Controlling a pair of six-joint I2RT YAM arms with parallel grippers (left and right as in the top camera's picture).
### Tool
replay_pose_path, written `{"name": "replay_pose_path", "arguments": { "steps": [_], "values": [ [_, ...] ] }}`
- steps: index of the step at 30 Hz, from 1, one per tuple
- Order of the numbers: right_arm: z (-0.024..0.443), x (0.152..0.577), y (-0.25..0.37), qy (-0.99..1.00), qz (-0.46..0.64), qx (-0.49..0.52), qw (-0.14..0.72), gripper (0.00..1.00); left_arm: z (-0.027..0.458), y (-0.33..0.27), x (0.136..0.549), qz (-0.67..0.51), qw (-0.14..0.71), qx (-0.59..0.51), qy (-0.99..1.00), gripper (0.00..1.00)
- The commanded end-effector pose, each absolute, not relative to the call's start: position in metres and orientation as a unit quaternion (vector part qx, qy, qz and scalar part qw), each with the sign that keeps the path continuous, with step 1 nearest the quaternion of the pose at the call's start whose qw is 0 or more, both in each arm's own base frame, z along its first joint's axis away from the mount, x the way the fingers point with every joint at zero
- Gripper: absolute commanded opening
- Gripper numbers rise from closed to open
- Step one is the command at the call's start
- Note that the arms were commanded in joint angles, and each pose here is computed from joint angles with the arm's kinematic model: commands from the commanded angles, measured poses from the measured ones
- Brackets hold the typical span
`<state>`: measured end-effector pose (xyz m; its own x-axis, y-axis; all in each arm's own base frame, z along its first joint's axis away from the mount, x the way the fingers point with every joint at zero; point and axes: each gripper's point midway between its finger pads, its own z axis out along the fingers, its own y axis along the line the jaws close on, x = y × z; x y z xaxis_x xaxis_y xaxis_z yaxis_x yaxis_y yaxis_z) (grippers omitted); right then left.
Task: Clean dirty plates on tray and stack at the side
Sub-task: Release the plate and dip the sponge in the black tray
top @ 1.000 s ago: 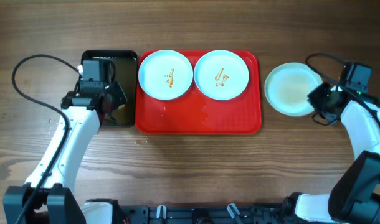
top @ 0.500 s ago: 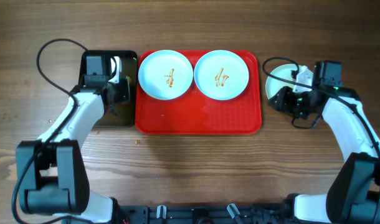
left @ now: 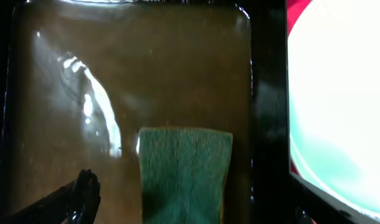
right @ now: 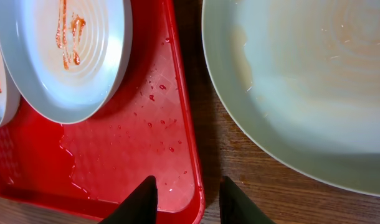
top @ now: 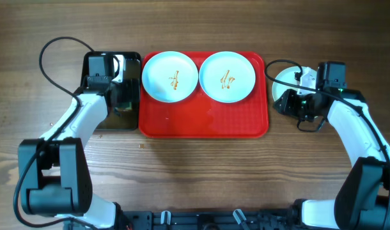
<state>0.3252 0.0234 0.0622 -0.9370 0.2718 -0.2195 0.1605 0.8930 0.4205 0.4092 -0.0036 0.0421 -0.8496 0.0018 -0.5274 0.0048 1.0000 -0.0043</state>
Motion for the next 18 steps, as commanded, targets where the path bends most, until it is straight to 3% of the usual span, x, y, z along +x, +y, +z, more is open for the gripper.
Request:
{"name": "replay_pose_path", "arguments": {
  "steps": [1,5,9,11,12,13,14,18],
  "values": [
    [0.058,0.322,0.023,0.966,0.195,0.104,0.134,0.33,0.017,-0.003,0.406,-0.005,0.247,0.004,0.969,0.91],
    [0.058,0.321,0.023,0.966,0.195,0.105,0.131,0.33,-0.001,-0.003,0.405,-0.005,0.232,0.004,0.973,0.88],
    [0.057,0.321,0.023,0.966,0.195,0.105,0.130,0.33,-0.001,-0.003,0.408,-0.005,0.237,0.004,0.972,0.65],
    [0.057,0.320,0.023,0.967,0.195,0.105,0.130,0.33,-0.001,-0.003,0.407,-0.005,0.236,0.004,0.972,0.64],
    [0.057,0.320,0.023,0.967,0.195,0.105,0.129,0.33,-0.001,-0.003,0.407,-0.006,0.235,0.004,0.972,0.47],
    [0.057,0.320,0.023,0.967,0.195,0.106,0.129,0.33,-0.001,-0.004,0.407,-0.008,0.234,0.004,0.972,0.14],
    [0.057,0.320,0.023,0.967,0.195,0.106,0.129,0.33,-0.002,-0.004,0.406,-0.009,0.233,0.005,0.972,0.04],
    [0.057,0.318,0.023,0.967,0.195,0.106,0.125,0.33,0.004,-0.004,0.406,-0.009,0.237,0.005,0.971,0.04]
  ]
}}
